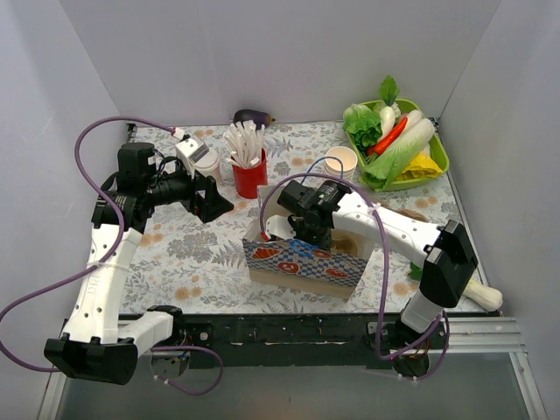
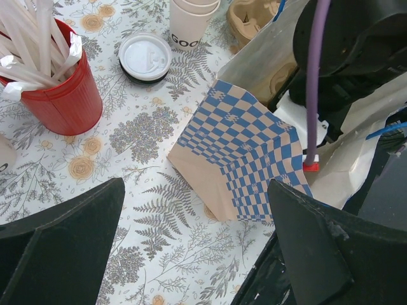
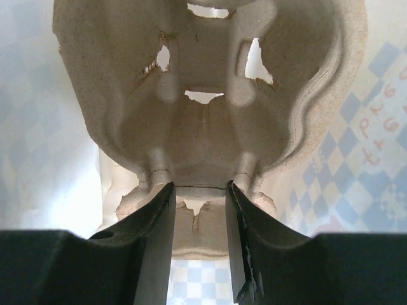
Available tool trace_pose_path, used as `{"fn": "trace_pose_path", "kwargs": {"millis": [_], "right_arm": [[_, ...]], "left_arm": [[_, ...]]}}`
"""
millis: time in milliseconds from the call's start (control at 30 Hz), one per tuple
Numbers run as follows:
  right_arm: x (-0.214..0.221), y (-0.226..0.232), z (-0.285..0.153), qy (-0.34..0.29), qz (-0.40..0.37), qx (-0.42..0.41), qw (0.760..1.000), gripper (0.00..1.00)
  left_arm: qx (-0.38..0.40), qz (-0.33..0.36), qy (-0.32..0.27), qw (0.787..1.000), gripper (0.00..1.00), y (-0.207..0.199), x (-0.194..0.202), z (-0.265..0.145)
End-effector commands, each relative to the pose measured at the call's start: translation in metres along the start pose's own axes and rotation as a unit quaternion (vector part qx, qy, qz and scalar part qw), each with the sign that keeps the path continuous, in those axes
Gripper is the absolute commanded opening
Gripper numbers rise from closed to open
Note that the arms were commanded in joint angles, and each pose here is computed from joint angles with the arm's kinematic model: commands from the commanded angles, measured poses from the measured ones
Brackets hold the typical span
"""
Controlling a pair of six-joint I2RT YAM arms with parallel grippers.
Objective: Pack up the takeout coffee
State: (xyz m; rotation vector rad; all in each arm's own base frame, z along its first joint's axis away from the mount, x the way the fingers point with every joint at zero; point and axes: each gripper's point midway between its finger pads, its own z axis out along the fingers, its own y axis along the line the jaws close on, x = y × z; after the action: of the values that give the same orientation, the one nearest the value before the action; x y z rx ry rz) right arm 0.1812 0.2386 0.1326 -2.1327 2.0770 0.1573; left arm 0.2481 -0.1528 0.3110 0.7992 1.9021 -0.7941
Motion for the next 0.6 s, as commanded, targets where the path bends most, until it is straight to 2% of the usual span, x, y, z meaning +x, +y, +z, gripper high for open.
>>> {"fn": "trace_pose_path", "kwargs": {"millis": [0,267,367,400,433,533,567], "right_arm": [[0.003,-0.007,0.012,0.023,-0.009,0.009,1.0,0.05],[0.019,0.0,0.03,0.054,-0.011,-0.009,0.998,0.02],[0.021,0.002,0.032,0.06,-0.012,-0.014,0.998,0.06],[0.02,0.001,0.032,0.06,-0.011,-0.012,0.998,0.09],[0.02,0.0,0.032,0.06,-0.011,-0.011,0.998,0.22],[0.012,-0.007,0.024,0.053,-0.009,0.002,0.999,0.49],[0.011,-0.006,0.02,0.053,-0.008,0.0,0.999,0.51]], "left_arm": [[-0.005,0.013,-0.01,1.0,0.97,-0.002,-0.004,-0.005],[-0.005,0.012,-0.006,1.0,0.97,-0.003,0.0,-0.006],[-0.004,0.011,-0.006,1.0,0.97,-0.003,0.001,-0.005],[-0.004,0.011,-0.006,1.0,0.97,-0.003,0.001,-0.005],[-0.003,0.011,-0.006,1.0,0.97,-0.003,0.002,-0.005],[0.003,0.012,-0.008,1.0,0.97,-0.004,0.001,-0.004],[0.005,0.012,-0.008,1.0,0.97,-0.005,0.001,-0.003]]}}
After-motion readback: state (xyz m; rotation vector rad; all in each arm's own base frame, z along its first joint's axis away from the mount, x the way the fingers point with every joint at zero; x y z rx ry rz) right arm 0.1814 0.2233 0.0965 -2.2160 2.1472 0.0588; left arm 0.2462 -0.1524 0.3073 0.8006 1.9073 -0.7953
